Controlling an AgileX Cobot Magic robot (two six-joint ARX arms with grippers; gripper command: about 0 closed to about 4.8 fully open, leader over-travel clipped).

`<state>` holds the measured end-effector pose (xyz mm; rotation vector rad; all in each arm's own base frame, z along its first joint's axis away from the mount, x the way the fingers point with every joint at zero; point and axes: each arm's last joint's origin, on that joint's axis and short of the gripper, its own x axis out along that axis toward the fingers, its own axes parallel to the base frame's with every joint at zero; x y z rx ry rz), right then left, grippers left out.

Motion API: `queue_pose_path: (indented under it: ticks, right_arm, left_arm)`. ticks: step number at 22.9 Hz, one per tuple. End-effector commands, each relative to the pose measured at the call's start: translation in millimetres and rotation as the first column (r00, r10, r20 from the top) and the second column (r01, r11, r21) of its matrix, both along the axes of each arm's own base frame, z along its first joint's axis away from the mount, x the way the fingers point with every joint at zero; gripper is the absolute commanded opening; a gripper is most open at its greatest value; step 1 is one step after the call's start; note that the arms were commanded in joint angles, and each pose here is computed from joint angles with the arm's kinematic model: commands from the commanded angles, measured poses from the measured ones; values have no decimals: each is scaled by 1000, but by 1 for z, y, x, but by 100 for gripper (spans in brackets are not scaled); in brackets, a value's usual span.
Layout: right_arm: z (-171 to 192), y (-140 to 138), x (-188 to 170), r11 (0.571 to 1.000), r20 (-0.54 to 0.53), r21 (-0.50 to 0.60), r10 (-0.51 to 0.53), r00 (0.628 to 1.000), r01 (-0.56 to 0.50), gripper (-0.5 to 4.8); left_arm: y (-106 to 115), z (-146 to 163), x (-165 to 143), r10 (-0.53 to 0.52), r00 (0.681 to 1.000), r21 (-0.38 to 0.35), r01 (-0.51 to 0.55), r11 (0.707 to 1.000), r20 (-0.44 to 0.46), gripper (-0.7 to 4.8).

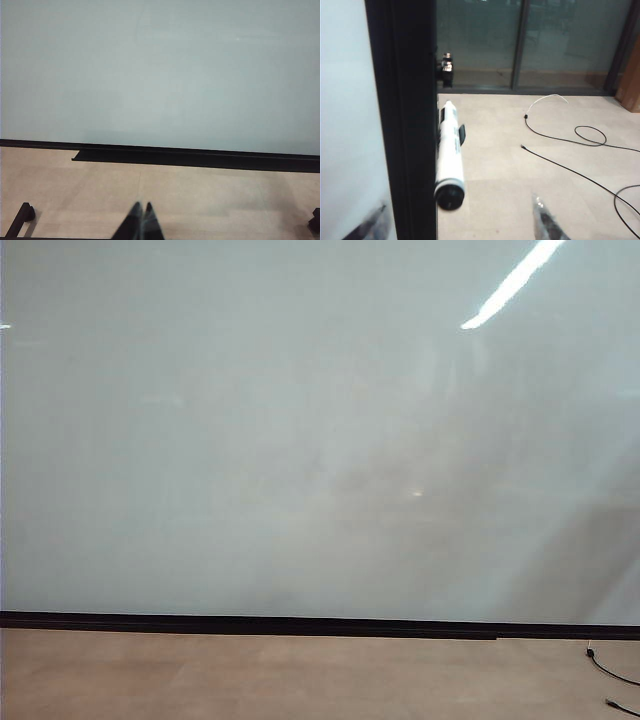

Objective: Pick up the pen on the shelf to the right of the whiteboard and write the letter A.

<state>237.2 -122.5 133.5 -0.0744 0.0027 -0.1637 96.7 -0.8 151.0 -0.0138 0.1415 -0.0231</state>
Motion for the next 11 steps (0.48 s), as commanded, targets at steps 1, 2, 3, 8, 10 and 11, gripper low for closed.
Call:
queue_pose_path:
  ticks: [1, 2, 3, 8, 10, 11]
  right_arm:
    - [0, -5, 10, 999, 19, -14, 44, 999, -44, 360]
    - [-1, -7, 16, 998, 20, -15, 63, 998, -63, 375]
    - [-2, -8, 19, 997, 21, -13, 78, 997, -78, 382]
    - [-5, -14, 31, 991, 27, 3, 132, 991, -132, 383]
    - [-6, -16, 37, 989, 29, 0, 150, 988, -150, 383]
    - [-7, -17, 38, 988, 29, 1, 153, 988, -153, 383]
  left_arm:
    - [0, 2, 0, -1, 1000, 4, 1, 1000, 11, -5]
    - [0, 2, 0, -1, 1000, 4, 1, 1000, 10, -4]
    - [0, 2, 0, -1, 1000, 4, 1, 1000, 10, -4]
    - [0, 2, 0, -1, 1000, 4, 1, 1000, 11, -4]
    - [0, 2, 0, -1, 1000, 5, 1, 1000, 11, -5]
    - [0, 2, 0, -1, 1000, 4, 1, 1000, 10, -5]
